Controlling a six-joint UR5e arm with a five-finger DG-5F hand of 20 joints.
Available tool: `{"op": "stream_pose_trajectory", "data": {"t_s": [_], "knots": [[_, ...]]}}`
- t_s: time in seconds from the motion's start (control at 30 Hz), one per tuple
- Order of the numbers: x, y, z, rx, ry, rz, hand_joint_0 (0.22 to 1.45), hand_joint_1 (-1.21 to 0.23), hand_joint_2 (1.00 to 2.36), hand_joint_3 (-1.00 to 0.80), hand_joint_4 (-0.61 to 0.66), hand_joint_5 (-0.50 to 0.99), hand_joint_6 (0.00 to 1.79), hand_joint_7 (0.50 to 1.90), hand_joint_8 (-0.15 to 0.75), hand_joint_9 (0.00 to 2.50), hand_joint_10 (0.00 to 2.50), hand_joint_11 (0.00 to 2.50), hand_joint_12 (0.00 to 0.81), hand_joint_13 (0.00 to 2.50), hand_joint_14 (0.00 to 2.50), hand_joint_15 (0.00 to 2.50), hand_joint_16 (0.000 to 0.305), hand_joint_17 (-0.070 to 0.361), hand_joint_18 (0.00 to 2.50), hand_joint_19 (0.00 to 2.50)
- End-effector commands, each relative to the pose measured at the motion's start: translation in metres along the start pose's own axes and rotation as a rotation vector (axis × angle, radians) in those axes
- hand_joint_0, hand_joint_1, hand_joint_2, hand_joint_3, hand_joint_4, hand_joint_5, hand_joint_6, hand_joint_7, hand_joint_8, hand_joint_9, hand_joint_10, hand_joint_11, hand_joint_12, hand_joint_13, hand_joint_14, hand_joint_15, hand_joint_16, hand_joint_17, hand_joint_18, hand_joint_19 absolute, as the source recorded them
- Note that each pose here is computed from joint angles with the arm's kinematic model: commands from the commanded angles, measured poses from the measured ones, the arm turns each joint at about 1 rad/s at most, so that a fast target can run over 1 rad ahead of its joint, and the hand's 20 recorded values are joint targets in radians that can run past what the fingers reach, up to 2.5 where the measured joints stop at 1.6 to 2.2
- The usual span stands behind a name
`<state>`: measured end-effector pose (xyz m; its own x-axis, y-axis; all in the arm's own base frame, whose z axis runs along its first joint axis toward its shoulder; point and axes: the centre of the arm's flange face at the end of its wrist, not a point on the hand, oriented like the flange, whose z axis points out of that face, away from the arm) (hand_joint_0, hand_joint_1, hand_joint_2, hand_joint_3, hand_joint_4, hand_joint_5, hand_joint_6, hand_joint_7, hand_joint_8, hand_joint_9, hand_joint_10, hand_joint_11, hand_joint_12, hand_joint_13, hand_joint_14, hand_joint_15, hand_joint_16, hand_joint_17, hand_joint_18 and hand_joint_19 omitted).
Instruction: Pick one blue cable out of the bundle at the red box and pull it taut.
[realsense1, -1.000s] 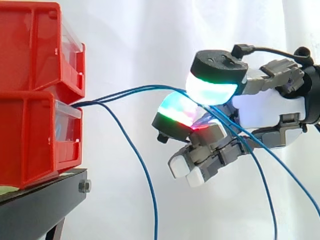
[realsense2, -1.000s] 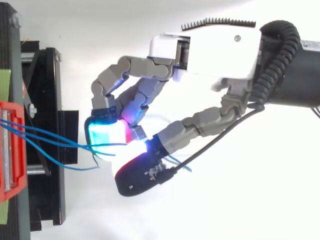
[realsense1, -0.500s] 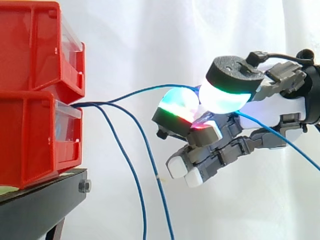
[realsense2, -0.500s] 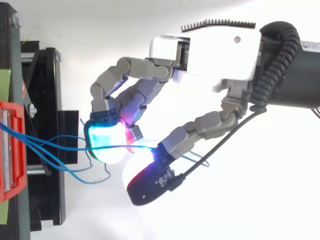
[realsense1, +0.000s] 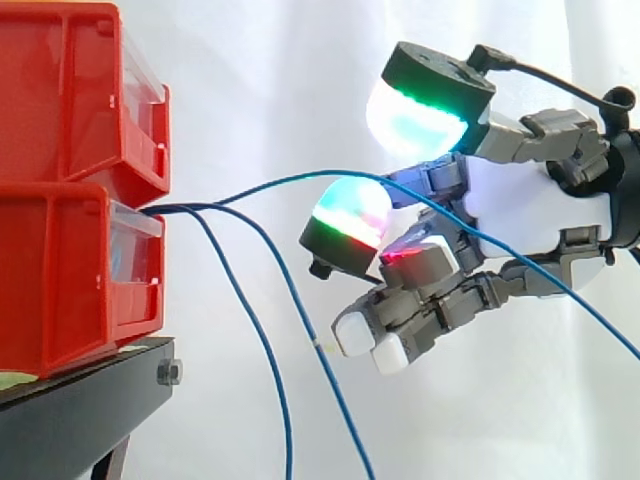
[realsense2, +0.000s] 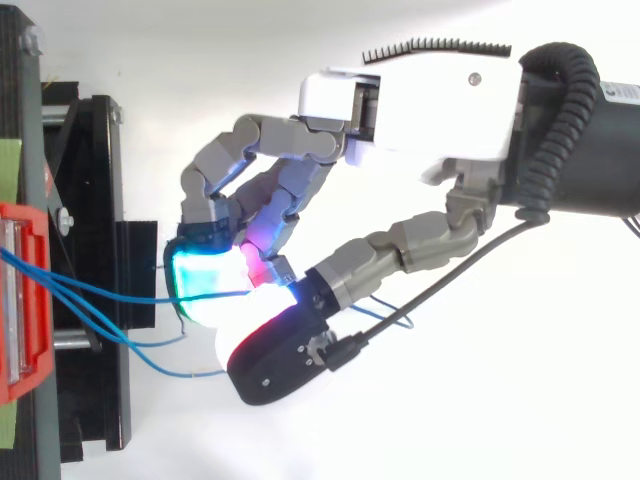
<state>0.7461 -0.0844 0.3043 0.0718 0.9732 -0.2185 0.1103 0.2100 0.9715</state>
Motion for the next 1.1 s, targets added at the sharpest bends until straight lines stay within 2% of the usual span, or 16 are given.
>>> {"op": "stream_pose_trajectory", "data": {"t_s": [0.0,0.2,0.8,1.07], "knots": [[0.0001,-0.0001,0.0001,0.0,0.0,0.0,0.5,-0.65,1.0,-0.5,0.08,-0.12,0.84,0.97,0.345,1.11,0.01,1.24,0.389,0.65,0.02,0.45,0.058,0.13,0.56,0.4],[0.0001,-0.0003,0.0,0.001,0.0,0.0,0.58,-0.68,1.01,-0.39,0.05,-0.11,0.85,1.03,0.325,1.14,0.01,1.27,0.372,0.67,0.02,0.46,0.053,0.119,0.55,0.42],[0.0012,0.0,0.0,0.001,0.002,0.0,0.6,-0.85,1.02,-0.1,0.08,-0.1,0.88,1.09,0.348,1.21,0.01,1.32,0.38,0.75,0.02,0.47,0.055,0.123,0.66,0.38],[0.0028,0.0002,-0.0001,0.003,-0.001,-0.001,0.61,-0.87,1.02,-0.07,0.08,-0.09,0.89,1.1,0.338,1.35,0.01,1.46,0.373,0.78,0.02,0.49,0.054,0.121,0.66,0.37]]}}
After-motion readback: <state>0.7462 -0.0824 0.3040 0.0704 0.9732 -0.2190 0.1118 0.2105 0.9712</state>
